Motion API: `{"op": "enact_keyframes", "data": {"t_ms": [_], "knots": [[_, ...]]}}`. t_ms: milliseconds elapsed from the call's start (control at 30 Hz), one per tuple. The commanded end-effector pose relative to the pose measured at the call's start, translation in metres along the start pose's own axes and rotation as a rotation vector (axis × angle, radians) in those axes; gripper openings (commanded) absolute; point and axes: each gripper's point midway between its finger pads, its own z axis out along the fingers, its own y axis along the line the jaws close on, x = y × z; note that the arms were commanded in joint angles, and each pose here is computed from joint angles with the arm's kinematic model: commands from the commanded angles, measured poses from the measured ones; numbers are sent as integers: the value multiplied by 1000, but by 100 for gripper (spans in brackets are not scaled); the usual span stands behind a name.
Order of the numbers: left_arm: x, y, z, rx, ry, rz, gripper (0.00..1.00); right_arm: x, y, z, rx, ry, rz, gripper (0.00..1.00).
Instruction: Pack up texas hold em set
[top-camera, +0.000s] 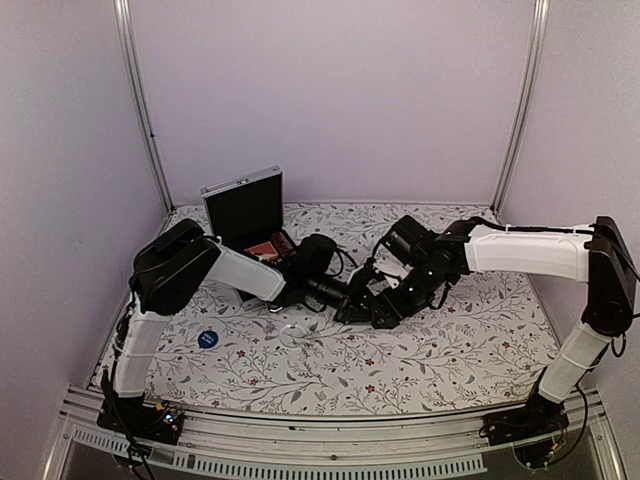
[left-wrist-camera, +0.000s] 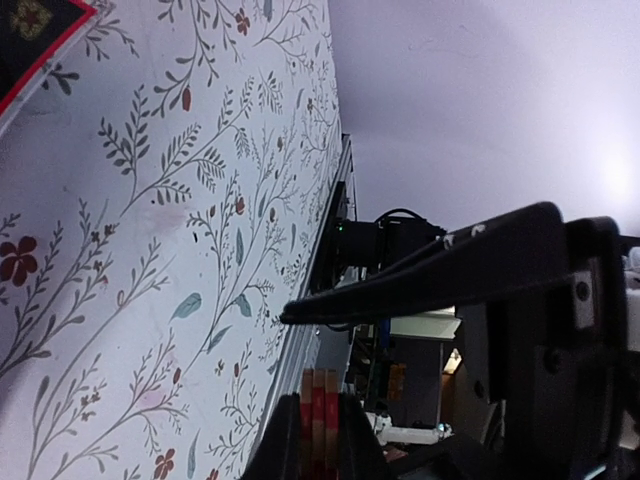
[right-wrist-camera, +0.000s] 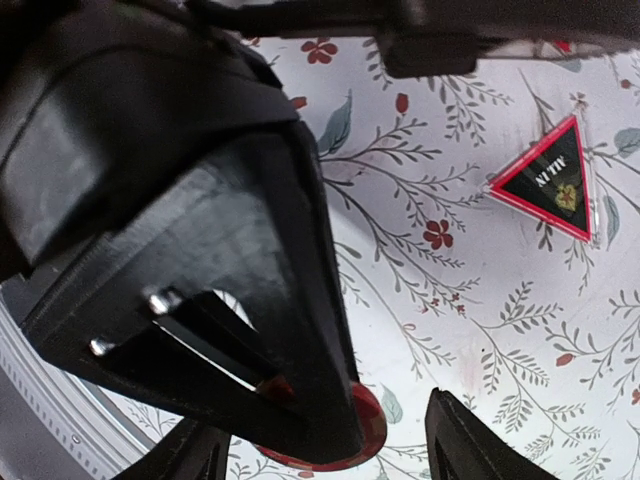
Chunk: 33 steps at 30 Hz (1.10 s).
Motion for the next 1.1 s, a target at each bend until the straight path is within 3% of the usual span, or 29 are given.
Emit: {"op": "enact_keyframes", "data": {"t_ms": [0,133,333,633,833,1067], "knots": [[-9,-29,-14,8,-19,117,0,-14,3,-29,-1,-116,-5,83],[-23,-35,-36,-65,-81,198,0,-23,11,-51,-42,-189,-17,95],[-44,-57,-85,-210,-201,414,0,-34,14,-86,-149,-306,-6,96],[-80,-74,-173,-660,-356,760,0,-38,-3,-95,-145,-361,23,96],[-96,-47,-203,-966,-264,893,0,-36,-9,-79,-137,-347,26,96],[-99,-15,-206,-1072,-118,970,0,-32,-9,-68,-152,-343,35,96]]}}
